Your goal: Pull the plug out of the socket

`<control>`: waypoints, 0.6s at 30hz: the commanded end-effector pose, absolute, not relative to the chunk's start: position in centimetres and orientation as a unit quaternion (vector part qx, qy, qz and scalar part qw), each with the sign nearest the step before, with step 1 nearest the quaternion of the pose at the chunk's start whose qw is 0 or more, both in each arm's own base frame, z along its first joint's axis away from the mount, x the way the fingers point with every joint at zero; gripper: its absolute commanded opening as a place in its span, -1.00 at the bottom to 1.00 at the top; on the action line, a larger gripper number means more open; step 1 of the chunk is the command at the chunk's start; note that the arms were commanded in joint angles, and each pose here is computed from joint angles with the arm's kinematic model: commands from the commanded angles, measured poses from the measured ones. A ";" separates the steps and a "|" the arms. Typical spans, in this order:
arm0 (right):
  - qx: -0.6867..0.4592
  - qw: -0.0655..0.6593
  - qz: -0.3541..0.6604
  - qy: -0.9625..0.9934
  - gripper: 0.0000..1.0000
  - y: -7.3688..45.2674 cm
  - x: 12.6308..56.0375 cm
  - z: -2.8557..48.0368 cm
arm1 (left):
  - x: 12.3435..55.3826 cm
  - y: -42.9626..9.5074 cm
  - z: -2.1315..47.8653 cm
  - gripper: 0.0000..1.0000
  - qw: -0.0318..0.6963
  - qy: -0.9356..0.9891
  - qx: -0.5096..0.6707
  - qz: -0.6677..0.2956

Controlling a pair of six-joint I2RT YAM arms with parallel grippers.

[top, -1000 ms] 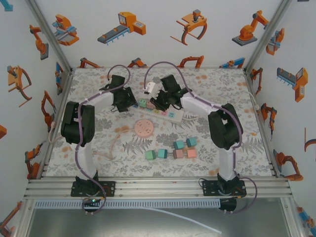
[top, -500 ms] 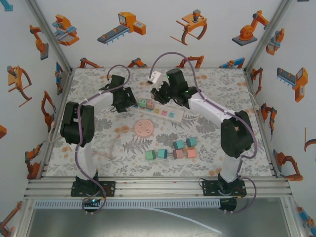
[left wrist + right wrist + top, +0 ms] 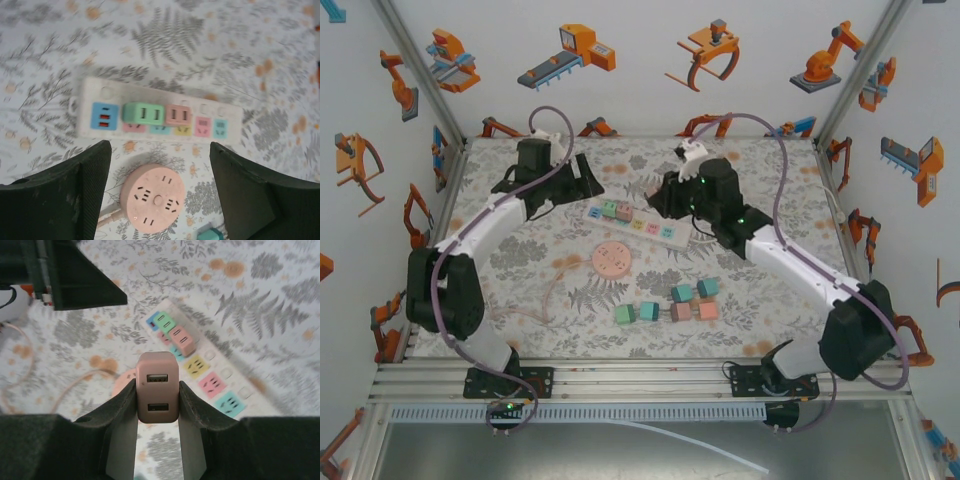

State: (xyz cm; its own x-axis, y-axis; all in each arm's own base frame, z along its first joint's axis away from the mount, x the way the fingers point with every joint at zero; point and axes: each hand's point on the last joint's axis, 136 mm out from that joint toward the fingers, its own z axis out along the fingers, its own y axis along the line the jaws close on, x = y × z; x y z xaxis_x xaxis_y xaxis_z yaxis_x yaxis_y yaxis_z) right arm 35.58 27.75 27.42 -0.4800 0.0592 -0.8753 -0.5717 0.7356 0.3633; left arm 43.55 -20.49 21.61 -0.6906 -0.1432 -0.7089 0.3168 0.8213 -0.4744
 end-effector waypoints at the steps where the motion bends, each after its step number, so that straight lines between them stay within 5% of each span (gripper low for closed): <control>1: -0.033 0.453 0.409 0.792 -0.79 26.7 34.6 27.5 | 39.9 -23.8 25.5 0.51 0.430 0.807 0.217 -0.343; 11: 0.017 0.299 0.442 0.846 -0.84 27.2 29.3 19.3 | 25.0 -28.8 23.2 0.74 0.439 0.585 0.630 -0.261; 18: 0.026 0.253 0.417 0.873 -0.85 28.4 26.2 14.3 | 21.4 -29.0 22.1 0.77 0.425 0.516 0.689 -0.279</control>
State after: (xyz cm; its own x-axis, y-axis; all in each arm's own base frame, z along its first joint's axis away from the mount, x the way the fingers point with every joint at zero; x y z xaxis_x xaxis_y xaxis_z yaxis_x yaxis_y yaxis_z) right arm 26.74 28.16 15.10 -0.8624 0.2208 -0.4555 -0.2139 0.6567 0.7232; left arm 23.48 -29.07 21.52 0.1493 0.5171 -0.8428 0.9778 0.0496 0.2036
